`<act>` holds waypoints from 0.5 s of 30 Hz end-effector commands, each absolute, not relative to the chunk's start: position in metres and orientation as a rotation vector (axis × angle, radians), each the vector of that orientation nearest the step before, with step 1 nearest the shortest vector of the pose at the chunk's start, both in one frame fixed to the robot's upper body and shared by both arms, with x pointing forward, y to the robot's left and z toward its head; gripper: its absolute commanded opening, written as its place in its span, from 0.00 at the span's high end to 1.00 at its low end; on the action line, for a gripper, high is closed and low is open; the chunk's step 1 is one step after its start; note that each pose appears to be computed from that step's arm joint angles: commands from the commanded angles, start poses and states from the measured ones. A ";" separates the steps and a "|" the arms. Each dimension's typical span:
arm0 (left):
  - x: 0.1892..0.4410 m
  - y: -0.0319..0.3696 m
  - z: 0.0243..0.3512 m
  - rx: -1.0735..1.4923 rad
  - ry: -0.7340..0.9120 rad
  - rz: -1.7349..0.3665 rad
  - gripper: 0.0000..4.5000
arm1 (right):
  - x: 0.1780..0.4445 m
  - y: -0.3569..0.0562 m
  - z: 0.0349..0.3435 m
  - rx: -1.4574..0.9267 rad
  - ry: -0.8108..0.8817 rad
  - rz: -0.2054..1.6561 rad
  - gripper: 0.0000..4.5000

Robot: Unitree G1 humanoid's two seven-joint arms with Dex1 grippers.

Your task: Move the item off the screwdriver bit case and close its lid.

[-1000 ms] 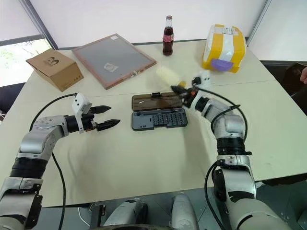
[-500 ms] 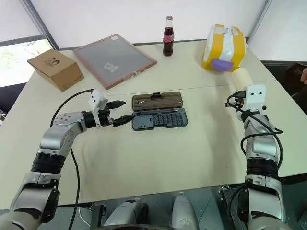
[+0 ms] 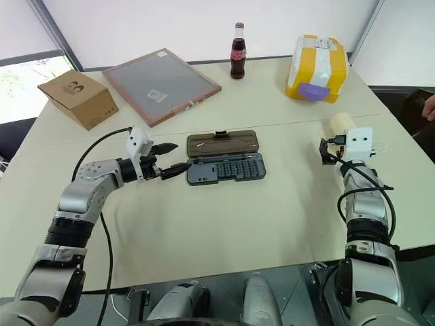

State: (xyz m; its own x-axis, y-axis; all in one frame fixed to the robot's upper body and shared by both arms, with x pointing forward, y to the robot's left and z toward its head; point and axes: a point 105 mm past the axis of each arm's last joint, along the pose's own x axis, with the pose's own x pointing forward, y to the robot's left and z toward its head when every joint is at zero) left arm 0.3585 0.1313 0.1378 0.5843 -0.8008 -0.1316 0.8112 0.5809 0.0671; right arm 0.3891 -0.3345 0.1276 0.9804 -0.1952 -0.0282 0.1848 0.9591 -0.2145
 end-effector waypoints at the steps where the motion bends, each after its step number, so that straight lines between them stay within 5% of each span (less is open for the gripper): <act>1: 0.358 0.138 0.152 0.144 0.030 -0.926 0.00 | 0.374 -0.345 0.155 -0.266 0.029 -0.229 0.02; 9: 0.365 0.149 0.153 0.153 0.022 -0.885 0.00 | 0.300 -0.267 0.170 -0.111 0.130 0.037 0.02; 15: 0.392 0.142 0.161 0.209 -0.008 -0.891 0.00 | 0.298 -0.244 0.192 -0.104 0.099 0.122 0.02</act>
State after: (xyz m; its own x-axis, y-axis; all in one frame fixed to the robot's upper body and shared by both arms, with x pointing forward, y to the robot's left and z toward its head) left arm 0.3852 0.1459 0.1478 0.6372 -0.7637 -0.1037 0.7702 0.6260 0.1220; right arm 0.2995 -0.2497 0.1717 0.9825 0.0856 -0.1656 -0.1016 0.9907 -0.0907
